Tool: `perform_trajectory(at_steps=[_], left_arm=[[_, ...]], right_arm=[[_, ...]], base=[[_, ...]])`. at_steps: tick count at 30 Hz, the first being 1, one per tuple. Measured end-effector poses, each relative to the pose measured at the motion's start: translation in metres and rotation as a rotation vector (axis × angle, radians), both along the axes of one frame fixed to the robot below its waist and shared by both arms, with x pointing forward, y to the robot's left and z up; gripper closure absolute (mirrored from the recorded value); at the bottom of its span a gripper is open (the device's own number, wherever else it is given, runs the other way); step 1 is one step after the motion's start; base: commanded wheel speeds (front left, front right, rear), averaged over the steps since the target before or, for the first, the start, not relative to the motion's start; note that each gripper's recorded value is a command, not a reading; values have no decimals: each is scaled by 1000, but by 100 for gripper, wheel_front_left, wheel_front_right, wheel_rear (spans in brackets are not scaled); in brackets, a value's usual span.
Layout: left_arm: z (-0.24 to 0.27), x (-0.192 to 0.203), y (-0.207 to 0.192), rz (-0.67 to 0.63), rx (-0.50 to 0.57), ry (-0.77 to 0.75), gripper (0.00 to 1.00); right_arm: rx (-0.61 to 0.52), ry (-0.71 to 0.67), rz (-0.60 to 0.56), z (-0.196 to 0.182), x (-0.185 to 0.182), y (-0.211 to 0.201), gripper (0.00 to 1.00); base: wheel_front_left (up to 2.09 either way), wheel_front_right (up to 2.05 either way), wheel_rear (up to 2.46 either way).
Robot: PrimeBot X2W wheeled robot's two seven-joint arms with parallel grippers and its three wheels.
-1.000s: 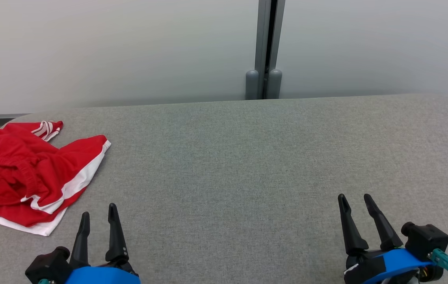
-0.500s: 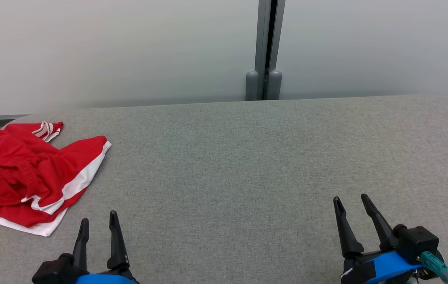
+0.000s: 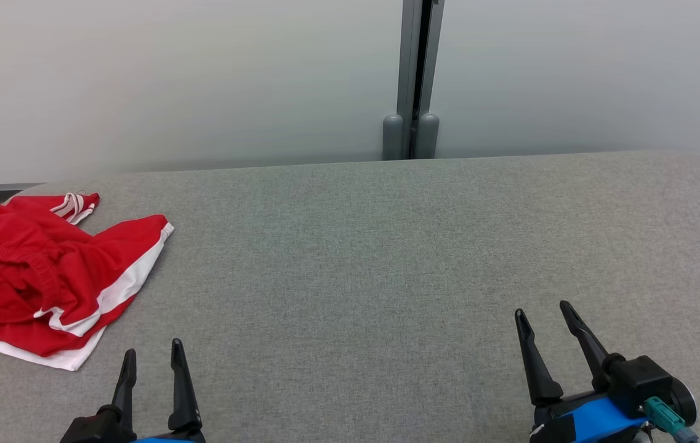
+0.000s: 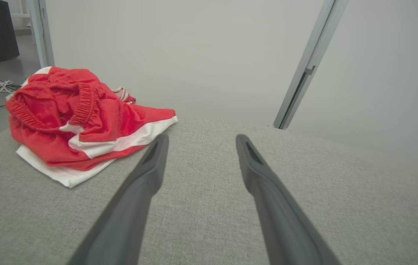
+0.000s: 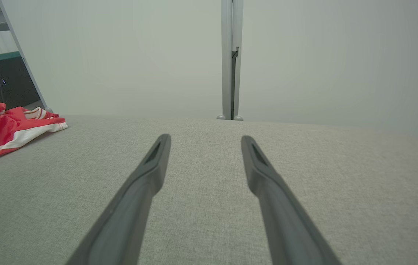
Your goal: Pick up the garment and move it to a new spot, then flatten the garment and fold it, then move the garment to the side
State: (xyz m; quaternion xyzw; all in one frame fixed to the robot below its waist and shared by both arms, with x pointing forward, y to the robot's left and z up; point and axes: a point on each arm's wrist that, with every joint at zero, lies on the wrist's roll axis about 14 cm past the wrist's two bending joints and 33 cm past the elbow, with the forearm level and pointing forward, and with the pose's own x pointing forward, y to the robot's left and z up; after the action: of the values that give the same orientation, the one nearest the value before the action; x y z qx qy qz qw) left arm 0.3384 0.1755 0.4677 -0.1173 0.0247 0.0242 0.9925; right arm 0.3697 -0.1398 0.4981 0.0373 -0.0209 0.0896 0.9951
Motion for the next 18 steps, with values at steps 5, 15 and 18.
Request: perform_trajectory(at_steps=[5, 15, 18], left_arm=[[-2, -1, 2, 4, 20, 1, 0], [-6, -2, 3, 4, 45, 11, 0], [-7, -2, 4, 4, 44, 14, 0]], right_arm=[[-22, -7, 6, 0, 0, 1, 0], [-46, -5, 16, -3, -1, 4, 0], [-45, -4, 16, -3, -1, 4, 0]], base=[[0, 0, 0], [0, 0, 0], [0, 0, 0]])
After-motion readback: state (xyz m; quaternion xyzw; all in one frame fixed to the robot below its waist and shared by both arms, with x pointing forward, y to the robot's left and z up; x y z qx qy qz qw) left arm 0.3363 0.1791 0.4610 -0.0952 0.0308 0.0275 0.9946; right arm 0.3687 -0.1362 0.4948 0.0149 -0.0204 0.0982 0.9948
